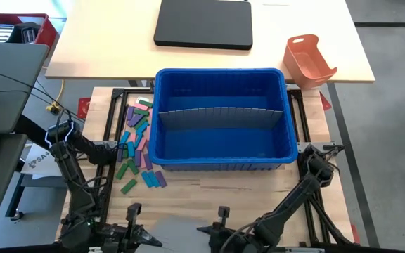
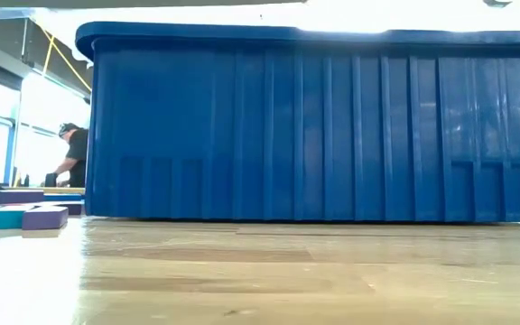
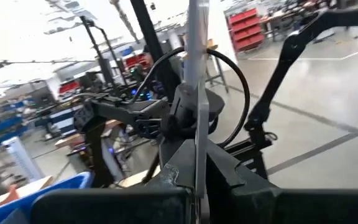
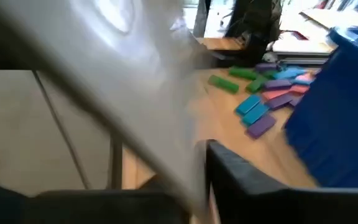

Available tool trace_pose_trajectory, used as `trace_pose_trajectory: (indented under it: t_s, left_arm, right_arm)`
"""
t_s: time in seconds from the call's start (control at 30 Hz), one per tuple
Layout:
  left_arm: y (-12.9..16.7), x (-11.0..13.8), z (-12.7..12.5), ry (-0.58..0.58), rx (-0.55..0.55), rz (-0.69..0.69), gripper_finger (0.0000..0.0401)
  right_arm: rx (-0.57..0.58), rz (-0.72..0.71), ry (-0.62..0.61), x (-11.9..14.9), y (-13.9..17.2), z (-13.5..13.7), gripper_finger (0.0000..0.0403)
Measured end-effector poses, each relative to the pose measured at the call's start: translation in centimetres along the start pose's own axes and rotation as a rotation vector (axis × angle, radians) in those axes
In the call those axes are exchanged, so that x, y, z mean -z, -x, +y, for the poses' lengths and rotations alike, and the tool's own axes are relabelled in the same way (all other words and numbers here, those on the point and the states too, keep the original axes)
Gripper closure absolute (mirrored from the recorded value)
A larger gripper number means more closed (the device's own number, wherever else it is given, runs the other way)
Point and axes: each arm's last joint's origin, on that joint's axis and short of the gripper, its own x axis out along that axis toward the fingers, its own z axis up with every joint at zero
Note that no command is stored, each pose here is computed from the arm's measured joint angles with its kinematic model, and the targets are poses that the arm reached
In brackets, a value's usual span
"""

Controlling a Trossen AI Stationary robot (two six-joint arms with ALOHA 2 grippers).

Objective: Sort blocks
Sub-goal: Insert the bin divider into the blue bin

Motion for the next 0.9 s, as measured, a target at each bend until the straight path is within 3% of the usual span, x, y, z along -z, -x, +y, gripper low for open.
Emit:
trace_pose_trajectory:
  t_s: [0.27, 0.53, 0.73, 0.9]
  left_arm:
    - [0.1, 1.6, 0.2, -0.080, -0.190, 0.180, 0.0395]
    - [-1.6, 5.4, 1.8, 0.058, -0.240, 0.342, 0.0395]
    - [-1.9, 7.0, 2.6, 0.095, -0.289, 0.411, 0.0395]
    - [-2.0, 7.6, 2.2, 0.075, -0.309, 0.423, 0.0390]
  right_arm:
    - [-0.007, -0.058, -0.007, 0.6, 2.7, 1.9, 0.0397]
    - [0.016, -0.073, -0.079, 1.6, 5.7, 3.0, 0.0396]
    - [0.093, 0.006, -0.121, 2.2, 7.3, 1.2, 0.0399]
    - [0.116, 0.148, -0.196, 0.5, 9.1, -2.4, 0.0400]
